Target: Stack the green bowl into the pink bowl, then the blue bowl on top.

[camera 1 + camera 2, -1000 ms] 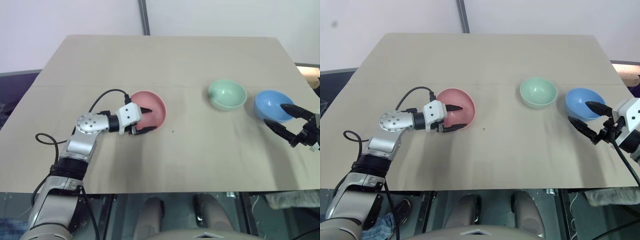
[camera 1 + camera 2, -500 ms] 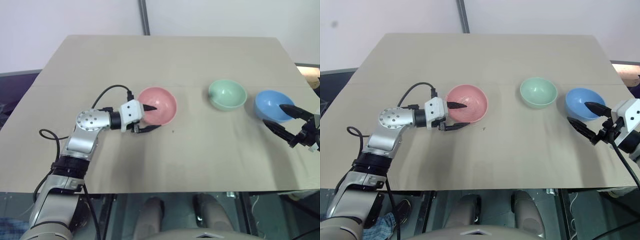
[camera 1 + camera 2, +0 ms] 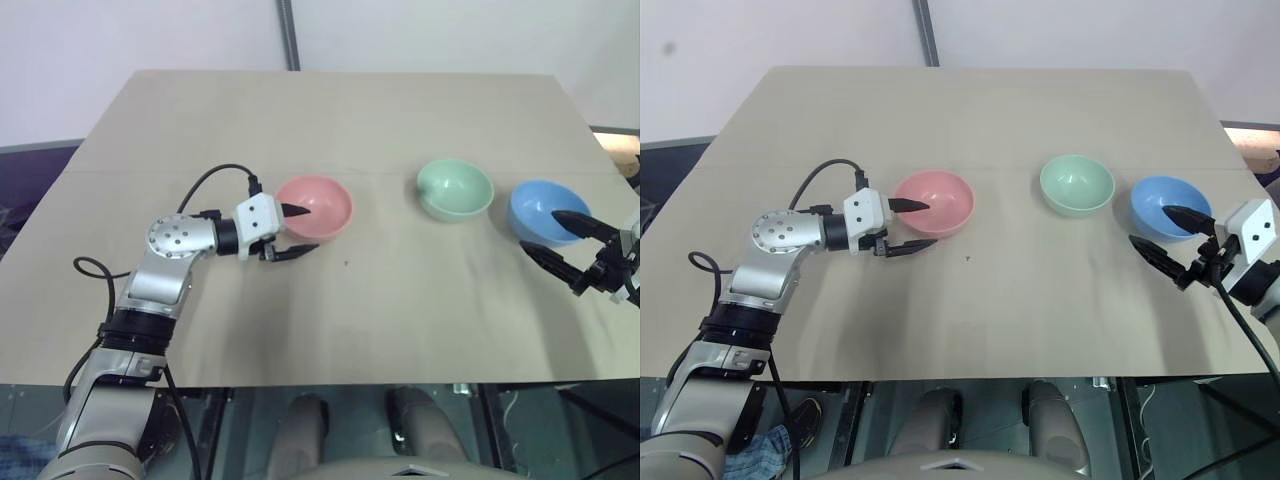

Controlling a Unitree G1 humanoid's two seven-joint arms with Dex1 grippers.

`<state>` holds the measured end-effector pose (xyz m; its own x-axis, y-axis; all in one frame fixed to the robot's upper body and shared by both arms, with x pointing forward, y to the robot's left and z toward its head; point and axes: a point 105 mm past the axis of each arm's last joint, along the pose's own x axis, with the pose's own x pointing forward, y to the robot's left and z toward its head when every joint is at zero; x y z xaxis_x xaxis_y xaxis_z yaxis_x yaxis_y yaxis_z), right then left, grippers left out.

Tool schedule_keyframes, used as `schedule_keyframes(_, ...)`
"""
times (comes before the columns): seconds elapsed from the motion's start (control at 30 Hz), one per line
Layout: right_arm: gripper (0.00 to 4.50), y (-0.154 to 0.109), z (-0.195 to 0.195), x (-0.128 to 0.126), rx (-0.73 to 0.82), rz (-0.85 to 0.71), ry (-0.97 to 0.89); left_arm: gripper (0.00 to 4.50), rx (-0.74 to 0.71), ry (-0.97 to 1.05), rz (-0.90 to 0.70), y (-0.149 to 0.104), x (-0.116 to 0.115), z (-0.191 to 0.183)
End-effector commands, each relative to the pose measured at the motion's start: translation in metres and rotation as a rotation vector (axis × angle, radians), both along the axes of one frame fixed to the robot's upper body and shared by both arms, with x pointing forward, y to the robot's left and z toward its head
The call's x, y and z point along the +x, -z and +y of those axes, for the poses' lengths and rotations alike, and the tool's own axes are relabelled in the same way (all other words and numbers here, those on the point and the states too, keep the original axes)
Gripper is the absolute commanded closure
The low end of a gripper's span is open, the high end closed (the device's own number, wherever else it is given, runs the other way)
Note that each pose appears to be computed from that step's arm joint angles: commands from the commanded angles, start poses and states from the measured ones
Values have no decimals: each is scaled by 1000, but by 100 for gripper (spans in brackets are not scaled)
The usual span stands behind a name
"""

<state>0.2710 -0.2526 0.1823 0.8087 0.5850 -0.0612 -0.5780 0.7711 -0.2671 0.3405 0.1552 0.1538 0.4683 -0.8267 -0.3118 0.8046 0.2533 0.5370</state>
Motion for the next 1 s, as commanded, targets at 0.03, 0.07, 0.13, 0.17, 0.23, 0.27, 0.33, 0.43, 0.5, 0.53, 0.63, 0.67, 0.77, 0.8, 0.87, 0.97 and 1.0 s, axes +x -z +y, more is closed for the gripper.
schedule_keyframes(0.03, 54, -12, -1, -2, -18, -57, -1, 113, 10, 6, -32, -6, -2, 3)
schedule_keyframes(0.07, 54, -12, -1, -2, -18, -58, 0, 113, 14, 8, -30, -4, -2, 4)
schedule_keyframes(0.13, 54, -12, -1, -2, -18, -59, 0, 113, 20, 12, -25, -3, -2, 4)
schedule_keyframes(0.17, 54, -12, -1, -2, -18, -59, 0, 113, 23, 15, -22, -1, -2, 4)
schedule_keyframes(0.23, 54, -12, -1, -2, -18, -60, 1, 113, 28, 23, -10, 1, -3, 4)
schedule_keyframes(0.27, 54, -12, -1, -2, -18, -60, 2, 113, 30, 28, -3, 3, -4, 3)
schedule_keyframes(0.33, 46, -12, -2, -2, -19, -61, 4, 165, 30, 37, 1, 4, -5, 3)
schedule_keyframes(0.43, 46, -12, -2, -2, -21, -63, 7, 286, 33, 37, 4, 6, -6, 4)
schedule_keyframes(0.5, 46, -12, -2, -2, -21, -64, 7, 371, 35, 36, 7, 7, -5, 4)
schedule_keyframes(0.53, 46, -12, -2, -2, -21, -64, 7, 419, 36, 35, 7, 7, -5, 4)
schedule_keyframes(0.63, 46, -12, -2, -1, -22, -65, 9, 445, 36, 35, 7, 7, -4, 4)
schedule_keyframes(0.67, 46, -13, -2, -1, -21, -65, 10, 445, 37, 35, 4, 6, -4, 4)
schedule_keyframes(0.77, 46, -12, -2, -1, -29, -63, 7, 445, 38, 50, -10, 4, -4, 0)
schedule_keyframes(0.8, 46, -11, -2, -1, -32, -63, 4, 445, 36, 61, -17, 2, -5, -3)
schedule_keyframes(0.87, 46, -11, -1, 0, -32, -64, 4, 445, 28, 105, -30, -5, -10, -13)
schedule_keyframes(0.97, 46, -12, 0, 0, -30, -67, 4, 445, 47, 165, -52, -10, -18, -25)
schedule_keyframes(1.0, 46, -12, 0, 0, -29, -67, 4, 445, 62, 179, -61, -10, -20, -28)
